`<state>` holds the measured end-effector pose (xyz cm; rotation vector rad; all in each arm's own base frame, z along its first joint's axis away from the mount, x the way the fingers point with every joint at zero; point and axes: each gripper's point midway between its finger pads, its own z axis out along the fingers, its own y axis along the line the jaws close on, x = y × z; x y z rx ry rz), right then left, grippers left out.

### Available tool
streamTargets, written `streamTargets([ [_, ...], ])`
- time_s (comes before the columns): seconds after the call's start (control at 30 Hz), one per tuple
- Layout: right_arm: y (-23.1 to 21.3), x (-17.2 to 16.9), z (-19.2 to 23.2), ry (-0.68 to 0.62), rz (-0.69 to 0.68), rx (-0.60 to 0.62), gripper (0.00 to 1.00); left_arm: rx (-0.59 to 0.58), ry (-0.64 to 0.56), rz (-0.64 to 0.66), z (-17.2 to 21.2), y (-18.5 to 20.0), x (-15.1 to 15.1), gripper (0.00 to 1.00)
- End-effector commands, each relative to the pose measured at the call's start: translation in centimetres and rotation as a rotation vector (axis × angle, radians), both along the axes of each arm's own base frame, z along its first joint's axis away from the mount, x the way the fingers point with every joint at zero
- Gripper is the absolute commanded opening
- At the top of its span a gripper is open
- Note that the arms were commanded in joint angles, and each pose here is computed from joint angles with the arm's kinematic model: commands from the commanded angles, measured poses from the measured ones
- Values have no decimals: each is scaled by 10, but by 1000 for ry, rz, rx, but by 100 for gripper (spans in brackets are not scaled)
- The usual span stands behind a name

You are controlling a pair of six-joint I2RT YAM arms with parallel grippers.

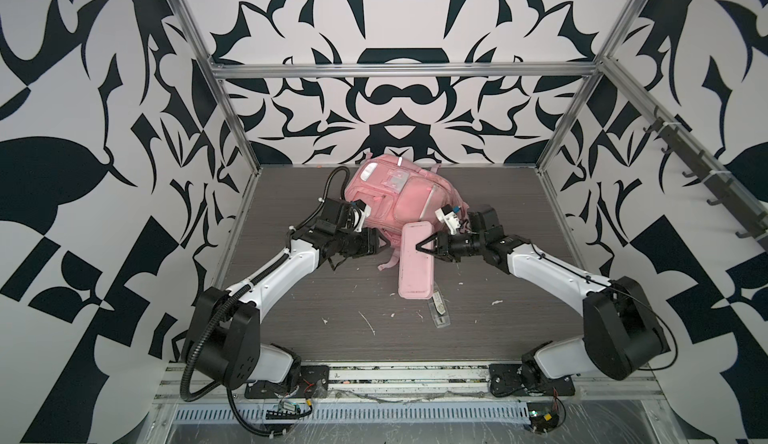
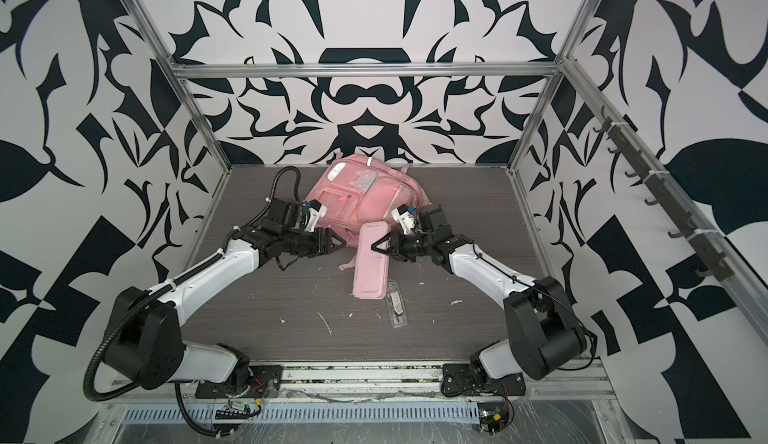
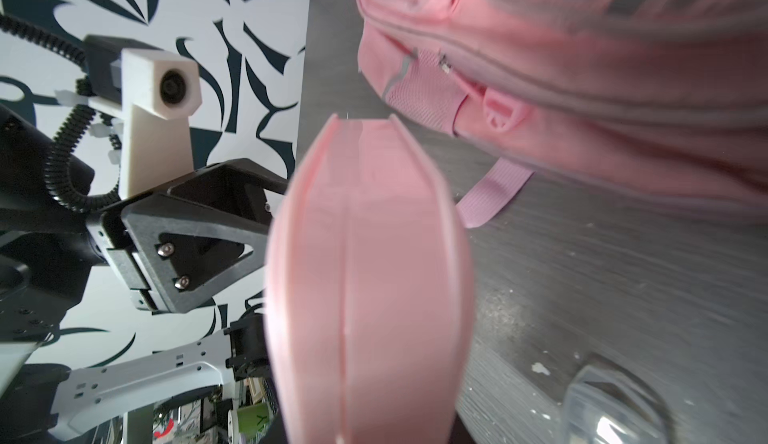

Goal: Pack the student bag
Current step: 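Lift the pencil case with the right gripper while the left reaches the backpack, then pull the backpack's main opening apart with the left gripper while the right holds the case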

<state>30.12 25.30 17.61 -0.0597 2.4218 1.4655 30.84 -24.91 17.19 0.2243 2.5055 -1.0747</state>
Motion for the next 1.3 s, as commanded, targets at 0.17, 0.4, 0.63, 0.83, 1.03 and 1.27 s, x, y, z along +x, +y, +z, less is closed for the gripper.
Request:
streamTargets([
  [0.17,-72,66,78,-162,-226,108,9,116,-77,-5,19,-10,54,59],
  [0.4,-135,94,68,-88,-403,129,8,273,-114,-19,14,-40,94,59],
  [0.63,-167,89,32,28,-510,82,8,454,-177,-138,-2,-95,103,60],
  [0.83,-177,72,6,89,-528,36,7,643,-296,-241,-18,-131,101,61],
  [1.03,-179,58,-9,127,-538,8,7,821,-401,-323,-42,-151,109,63],
  [1.27,-177,45,-13,132,-518,-5,7,969,-473,-348,-71,-155,120,62],
])
